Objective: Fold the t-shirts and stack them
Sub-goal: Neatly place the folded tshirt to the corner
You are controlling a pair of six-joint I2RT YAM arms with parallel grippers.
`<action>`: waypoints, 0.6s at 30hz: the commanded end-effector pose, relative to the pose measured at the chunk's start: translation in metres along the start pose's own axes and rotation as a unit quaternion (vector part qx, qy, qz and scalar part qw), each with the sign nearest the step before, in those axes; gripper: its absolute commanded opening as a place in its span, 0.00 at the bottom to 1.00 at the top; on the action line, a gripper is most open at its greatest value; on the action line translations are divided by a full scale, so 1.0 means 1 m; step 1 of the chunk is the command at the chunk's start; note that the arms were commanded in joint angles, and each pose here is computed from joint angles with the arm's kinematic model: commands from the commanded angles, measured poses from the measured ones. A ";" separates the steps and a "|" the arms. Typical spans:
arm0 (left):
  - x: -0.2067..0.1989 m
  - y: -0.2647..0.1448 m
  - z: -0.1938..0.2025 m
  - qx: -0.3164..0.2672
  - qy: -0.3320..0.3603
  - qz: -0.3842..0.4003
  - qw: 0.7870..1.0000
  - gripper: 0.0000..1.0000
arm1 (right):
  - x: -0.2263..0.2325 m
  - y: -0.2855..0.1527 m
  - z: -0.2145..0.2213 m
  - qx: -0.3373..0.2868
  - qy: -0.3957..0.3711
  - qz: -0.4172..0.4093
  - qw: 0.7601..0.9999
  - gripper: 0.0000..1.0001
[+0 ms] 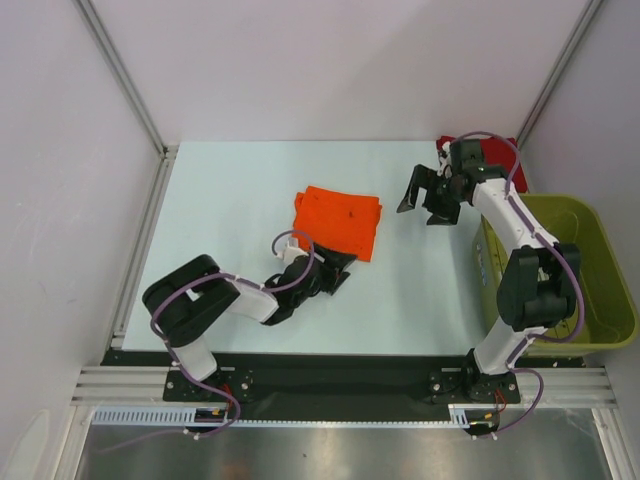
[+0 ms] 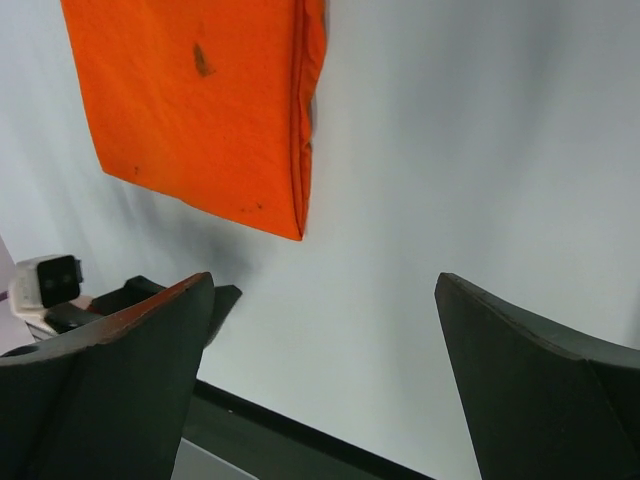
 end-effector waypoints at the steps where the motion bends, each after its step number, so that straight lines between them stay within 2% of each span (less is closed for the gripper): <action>1: -0.040 0.019 -0.001 -0.068 -0.033 0.036 0.997 0.69 | -0.009 -0.001 0.003 0.013 -0.002 0.006 1.000 1.00; 3: -0.029 0.030 -0.002 -0.071 -0.065 0.024 0.995 0.68 | -0.011 0.001 0.005 0.015 -0.002 0.007 1.000 1.00; 6: -0.021 0.044 -0.002 -0.091 -0.069 -0.010 0.993 0.67 | -0.013 0.003 0.004 0.017 0.000 0.003 1.000 1.00; 10: -0.018 0.053 0.000 -0.093 -0.074 -0.024 0.993 0.61 | -0.011 0.008 -0.006 0.011 0.008 -0.006 1.000 1.00; 14: -0.021 0.052 0.003 -0.099 -0.048 -0.053 0.992 0.65 | -0.009 0.013 -0.017 0.006 0.013 -0.015 1.000 1.00; 18: -0.012 0.056 -0.002 -0.118 -0.070 -0.068 0.988 0.66 | -0.009 0.024 -0.026 0.009 0.031 -0.027 0.999 1.00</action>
Point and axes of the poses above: each gripper's point midway between its finger pads, its own y axis out along the fingers, its own x axis along the line the jaws close on, z = x × y, the point moved 8 cm from there along -y, back along the fingers, and after that the axes turned 13 degrees about -y, right-handed, at the moved point
